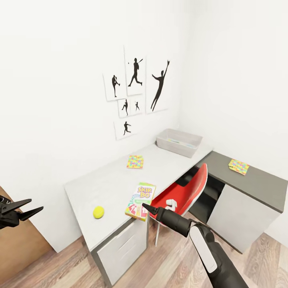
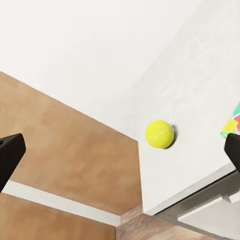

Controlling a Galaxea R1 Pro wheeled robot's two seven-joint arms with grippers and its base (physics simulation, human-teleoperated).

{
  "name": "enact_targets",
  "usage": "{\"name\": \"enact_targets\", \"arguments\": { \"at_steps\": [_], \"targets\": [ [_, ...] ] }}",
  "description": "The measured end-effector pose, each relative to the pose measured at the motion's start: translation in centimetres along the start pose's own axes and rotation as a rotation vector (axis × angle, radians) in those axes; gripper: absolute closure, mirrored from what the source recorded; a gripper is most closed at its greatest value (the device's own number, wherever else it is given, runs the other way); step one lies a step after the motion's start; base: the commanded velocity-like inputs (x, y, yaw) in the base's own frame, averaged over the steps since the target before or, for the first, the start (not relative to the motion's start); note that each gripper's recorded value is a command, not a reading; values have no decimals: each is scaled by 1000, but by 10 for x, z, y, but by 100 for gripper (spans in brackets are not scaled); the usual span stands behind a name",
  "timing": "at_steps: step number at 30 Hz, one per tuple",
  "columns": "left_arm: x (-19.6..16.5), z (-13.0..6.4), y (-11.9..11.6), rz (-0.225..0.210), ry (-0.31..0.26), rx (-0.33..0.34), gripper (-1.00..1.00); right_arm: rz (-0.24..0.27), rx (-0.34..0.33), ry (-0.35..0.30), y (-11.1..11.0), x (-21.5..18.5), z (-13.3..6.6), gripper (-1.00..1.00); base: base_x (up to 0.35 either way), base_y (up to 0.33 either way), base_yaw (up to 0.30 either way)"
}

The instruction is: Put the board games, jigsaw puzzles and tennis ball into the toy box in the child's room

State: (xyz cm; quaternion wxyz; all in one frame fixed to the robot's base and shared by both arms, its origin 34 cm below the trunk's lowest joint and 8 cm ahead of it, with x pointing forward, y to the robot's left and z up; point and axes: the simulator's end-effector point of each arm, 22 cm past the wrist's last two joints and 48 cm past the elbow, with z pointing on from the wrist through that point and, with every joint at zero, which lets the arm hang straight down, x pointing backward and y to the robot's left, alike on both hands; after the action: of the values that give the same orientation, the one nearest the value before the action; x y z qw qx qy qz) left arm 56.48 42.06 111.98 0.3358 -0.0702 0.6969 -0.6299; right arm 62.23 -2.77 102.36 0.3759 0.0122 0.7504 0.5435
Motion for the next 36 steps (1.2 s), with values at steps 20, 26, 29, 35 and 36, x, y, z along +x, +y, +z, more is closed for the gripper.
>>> {"name": "enact_targets", "arguments": {
  "at_steps": [20,26,29,35,36],
  "targets": [
    [-2,-2,-15,30,-5,16,-100,-27,-14,-14,14,-9,-3,-100,-3,0,0],
    [-4,-2,-19,79,-13,22,-100,-36,-16,-22,17,-12,-4,-100,-8,0,72],
    [-5,-2,-21,94,-16,27,-100,-42,-16,-30,18,-14,-4,-100,-2,0,70],
    [-5,-3,-22,102,-18,31,-100,-43,16,-35,11,-15,-4,-100,0,0,22],
    [-5,-3,-22,103,-18,32,-100,-42,28,-35,8,-15,-4,-100,0,0,6]
  ]
}}
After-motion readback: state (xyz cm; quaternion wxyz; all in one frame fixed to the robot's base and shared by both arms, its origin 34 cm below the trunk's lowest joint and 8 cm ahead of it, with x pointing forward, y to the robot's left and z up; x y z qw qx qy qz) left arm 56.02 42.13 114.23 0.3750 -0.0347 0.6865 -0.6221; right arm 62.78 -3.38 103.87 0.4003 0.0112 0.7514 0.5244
